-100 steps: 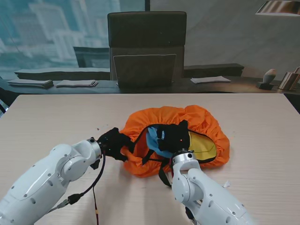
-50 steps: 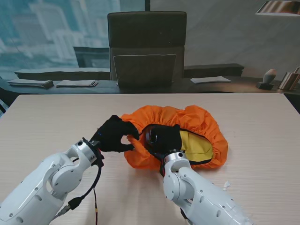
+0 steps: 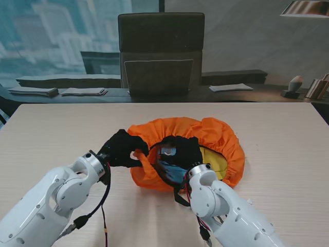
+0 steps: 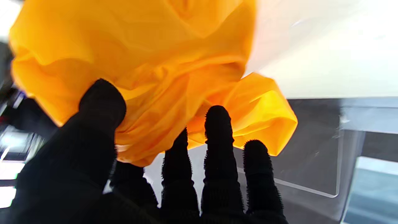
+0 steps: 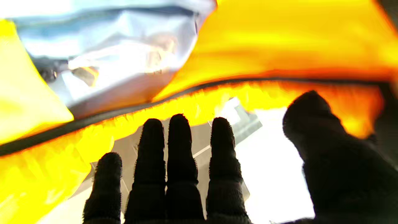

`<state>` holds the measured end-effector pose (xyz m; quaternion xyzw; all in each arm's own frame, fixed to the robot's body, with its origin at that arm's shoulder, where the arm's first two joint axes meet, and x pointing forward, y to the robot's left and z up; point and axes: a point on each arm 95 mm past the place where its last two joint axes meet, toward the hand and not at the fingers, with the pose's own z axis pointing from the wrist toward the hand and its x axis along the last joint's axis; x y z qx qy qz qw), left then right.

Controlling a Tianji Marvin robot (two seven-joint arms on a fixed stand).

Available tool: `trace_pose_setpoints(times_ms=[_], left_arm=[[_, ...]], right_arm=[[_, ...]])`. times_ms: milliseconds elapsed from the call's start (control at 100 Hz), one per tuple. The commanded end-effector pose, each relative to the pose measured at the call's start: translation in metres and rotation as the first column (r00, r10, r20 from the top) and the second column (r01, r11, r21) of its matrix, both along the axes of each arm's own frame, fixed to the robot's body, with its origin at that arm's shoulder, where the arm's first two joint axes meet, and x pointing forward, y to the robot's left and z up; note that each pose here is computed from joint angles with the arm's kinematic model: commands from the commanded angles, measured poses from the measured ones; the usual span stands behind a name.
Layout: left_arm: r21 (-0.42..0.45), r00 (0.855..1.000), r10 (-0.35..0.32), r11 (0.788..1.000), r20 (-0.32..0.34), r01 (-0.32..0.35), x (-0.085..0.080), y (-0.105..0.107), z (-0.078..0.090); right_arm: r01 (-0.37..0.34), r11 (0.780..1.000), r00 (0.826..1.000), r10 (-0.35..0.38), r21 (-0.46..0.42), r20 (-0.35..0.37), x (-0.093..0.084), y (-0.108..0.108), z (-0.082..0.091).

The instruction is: Fit a rain cover over a backpack

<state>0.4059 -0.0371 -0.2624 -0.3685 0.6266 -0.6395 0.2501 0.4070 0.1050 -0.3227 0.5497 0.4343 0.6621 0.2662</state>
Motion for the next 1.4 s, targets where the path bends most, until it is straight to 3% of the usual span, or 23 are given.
trace_pose_setpoints(times_ms=[0,90,250,360,450,510,610,730,860,980,1150,1240,1390], left_arm=[[0.119,1.000,0.028,0.993,-0.011,-0.027,0.000,0.009,-0.005],[0.227,0.997,0.058,0.973,-0.055,-0.044,-0.001,0.012,-0.005],[0.250,0.988,0.058,0.968,-0.143,-0.021,-0.011,0.006,0.003],[0.162,0.984,0.012,0.987,-0.176,0.017,-0.016,-0.001,0.007],[0.033,0.985,-0.034,0.999,-0.167,0.040,-0.015,-0.011,0.006],[-0.035,0.982,-0.081,0.996,-0.173,0.076,-0.012,-0.021,0.003],[-0.064,0.970,-0.161,0.986,-0.183,0.152,-0.005,-0.040,-0.004],[0.059,0.943,-0.244,0.963,-0.227,0.263,0.003,-0.060,-0.021],[0.124,0.932,-0.251,0.949,-0.262,0.291,0.018,-0.072,-0.045],[0.169,0.933,-0.231,0.944,-0.277,0.284,0.030,-0.078,-0.061],[0.194,0.949,-0.220,0.944,-0.226,0.266,0.043,-0.086,-0.075],[0.183,0.944,-0.228,0.944,-0.239,0.274,0.048,-0.091,-0.082],[0.217,0.930,-0.268,0.921,-0.252,0.324,0.055,-0.098,-0.095]], right_arm=[[0.007,1.000,0.999,-0.007,-0.016,0.040,-0.008,-0.011,0.007],[-0.012,0.999,0.997,0.015,-0.036,0.079,-0.015,-0.025,0.017],[-0.045,0.993,0.991,0.059,-0.113,0.118,-0.030,-0.053,0.020],[-0.068,0.980,0.987,0.093,-0.188,0.129,-0.039,-0.075,0.014],[-0.054,0.972,0.986,0.087,-0.227,0.140,-0.047,-0.093,0.007],[-0.034,0.974,0.988,0.067,-0.225,0.142,-0.052,-0.101,0.004],[-0.008,0.971,0.988,0.044,-0.239,0.145,-0.059,-0.114,-0.003],[0.009,0.965,0.991,0.027,-0.263,0.131,-0.062,-0.122,-0.012],[0.016,0.959,0.994,0.015,-0.284,0.108,-0.064,-0.124,-0.021],[0.003,0.945,0.995,0.030,-0.327,0.097,-0.063,-0.125,-0.025],[-0.010,0.942,0.997,0.036,-0.335,0.072,-0.065,-0.125,-0.028],[-0.014,0.942,0.997,0.040,-0.336,0.068,-0.066,-0.125,-0.029],[-0.019,0.940,0.997,0.043,-0.340,0.062,-0.066,-0.125,-0.030]])
